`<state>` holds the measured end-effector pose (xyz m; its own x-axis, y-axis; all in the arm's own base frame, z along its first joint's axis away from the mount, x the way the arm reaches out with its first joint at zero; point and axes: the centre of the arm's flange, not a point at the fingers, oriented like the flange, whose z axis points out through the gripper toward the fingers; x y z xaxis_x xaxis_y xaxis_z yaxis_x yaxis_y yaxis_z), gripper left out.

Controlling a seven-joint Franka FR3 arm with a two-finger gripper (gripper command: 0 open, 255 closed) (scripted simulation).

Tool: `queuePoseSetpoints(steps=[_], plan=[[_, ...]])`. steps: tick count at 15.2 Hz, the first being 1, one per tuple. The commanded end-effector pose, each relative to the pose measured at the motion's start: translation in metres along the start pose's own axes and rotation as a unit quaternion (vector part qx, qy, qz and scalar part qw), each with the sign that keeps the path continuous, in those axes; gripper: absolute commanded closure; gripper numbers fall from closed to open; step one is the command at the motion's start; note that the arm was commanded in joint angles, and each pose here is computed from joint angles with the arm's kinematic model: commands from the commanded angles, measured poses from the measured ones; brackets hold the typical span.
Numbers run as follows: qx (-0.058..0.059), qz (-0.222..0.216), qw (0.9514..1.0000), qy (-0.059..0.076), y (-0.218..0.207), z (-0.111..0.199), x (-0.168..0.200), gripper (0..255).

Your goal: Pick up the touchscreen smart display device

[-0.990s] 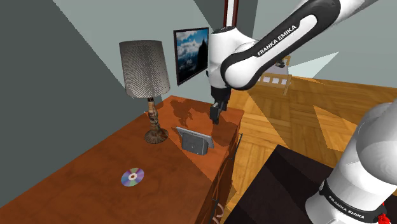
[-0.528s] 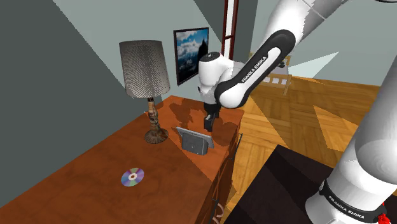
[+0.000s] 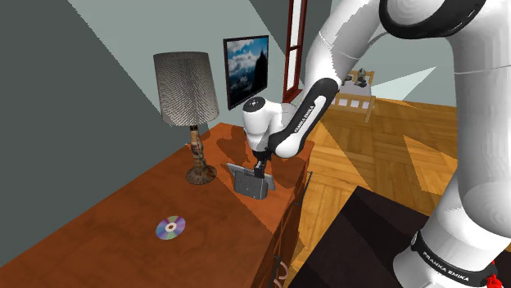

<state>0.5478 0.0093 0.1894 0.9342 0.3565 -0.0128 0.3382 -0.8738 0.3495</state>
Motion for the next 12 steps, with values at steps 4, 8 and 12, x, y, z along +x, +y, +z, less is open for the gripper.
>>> queuePoseSetpoints(steps=[4,8,12], plan=[[-0.013,-0.01,0.9999,0.0,-0.006,0.034,0.011,0],[-0.013,-0.01,0.9999,0.0,-0.013,0.054,0.012,0],[-0.013,-0.01,0.9999,0.0,-0.016,0.062,0.012,255]])
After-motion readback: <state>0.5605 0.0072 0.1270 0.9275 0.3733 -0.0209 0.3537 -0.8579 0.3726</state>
